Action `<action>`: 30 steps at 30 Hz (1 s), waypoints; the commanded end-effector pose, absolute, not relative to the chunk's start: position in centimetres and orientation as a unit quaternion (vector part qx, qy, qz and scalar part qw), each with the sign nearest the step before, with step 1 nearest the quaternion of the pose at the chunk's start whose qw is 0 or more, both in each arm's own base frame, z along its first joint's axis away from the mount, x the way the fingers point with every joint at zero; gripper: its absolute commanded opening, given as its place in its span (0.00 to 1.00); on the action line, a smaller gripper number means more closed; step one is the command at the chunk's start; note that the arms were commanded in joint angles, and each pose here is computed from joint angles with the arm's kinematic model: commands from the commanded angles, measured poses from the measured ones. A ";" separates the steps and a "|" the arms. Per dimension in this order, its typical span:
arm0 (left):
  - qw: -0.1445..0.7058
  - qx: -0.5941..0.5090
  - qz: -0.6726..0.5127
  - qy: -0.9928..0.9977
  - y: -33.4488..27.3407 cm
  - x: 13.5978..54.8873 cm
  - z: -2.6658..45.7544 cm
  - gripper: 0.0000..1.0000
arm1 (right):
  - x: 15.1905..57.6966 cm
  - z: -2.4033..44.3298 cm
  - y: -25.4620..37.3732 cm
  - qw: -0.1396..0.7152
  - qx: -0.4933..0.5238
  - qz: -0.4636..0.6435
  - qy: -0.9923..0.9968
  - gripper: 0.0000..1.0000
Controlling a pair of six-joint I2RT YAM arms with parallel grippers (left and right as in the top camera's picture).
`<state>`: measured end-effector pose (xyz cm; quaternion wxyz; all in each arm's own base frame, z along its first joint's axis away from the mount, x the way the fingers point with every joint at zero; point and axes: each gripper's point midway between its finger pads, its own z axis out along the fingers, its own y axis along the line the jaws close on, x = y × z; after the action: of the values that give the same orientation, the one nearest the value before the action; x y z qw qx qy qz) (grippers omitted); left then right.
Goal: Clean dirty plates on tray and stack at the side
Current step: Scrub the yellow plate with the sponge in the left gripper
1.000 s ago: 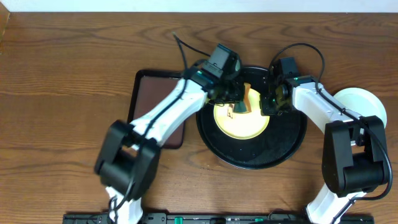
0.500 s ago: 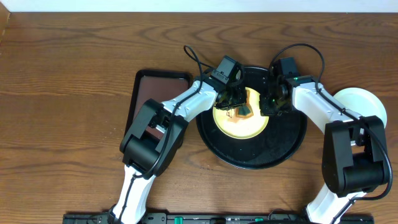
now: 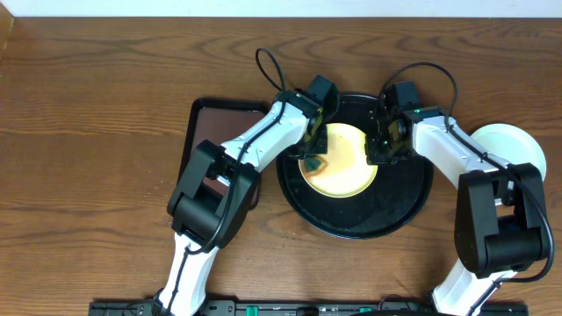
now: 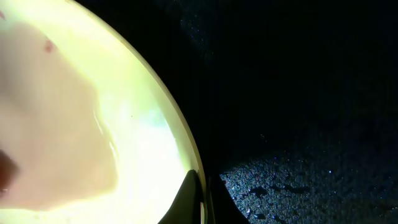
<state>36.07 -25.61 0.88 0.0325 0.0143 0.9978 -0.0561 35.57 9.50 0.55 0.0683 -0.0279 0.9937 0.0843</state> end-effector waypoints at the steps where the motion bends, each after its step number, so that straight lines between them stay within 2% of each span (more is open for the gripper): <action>1: 0.066 0.026 0.093 0.993 -20.2 37.6 -0.2 0.07 | 34.1 -0.2 9.8 0.044 -0.027 0.087 0.995 0.01; 5: 0.059 0.024 0.049 0.997 -22.0 37.4 -0.5 0.07 | 34.1 -0.3 9.8 0.044 -0.027 0.087 0.995 0.01; 11: 0.067 0.040 -0.131 0.988 -29.9 38.0 0.0 0.07 | 34.2 -0.3 9.6 0.044 -0.023 0.086 0.995 0.01; 17: 0.101 0.045 -0.198 0.974 -34.8 38.3 1.3 0.08 | 34.0 -0.3 10.0 0.042 -0.030 0.086 0.995 0.01; 21: 0.091 0.046 -0.228 0.968 -36.6 37.4 1.8 0.07 | 33.9 -0.3 10.4 0.042 -0.036 0.087 0.995 0.01; 25: 0.080 0.037 -0.236 0.968 -36.8 37.2 1.7 0.08 | 33.9 -0.3 10.4 0.041 -0.036 0.087 0.995 0.01; 30: 0.108 0.030 -0.191 0.975 -33.3 39.6 1.0 0.07 | 33.7 -0.3 10.4 0.039 -0.036 0.086 0.995 0.01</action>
<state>38.19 -36.24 2.74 0.1043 0.0435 0.9669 -0.2286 35.11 9.90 0.52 0.0592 -0.0251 0.9936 0.0931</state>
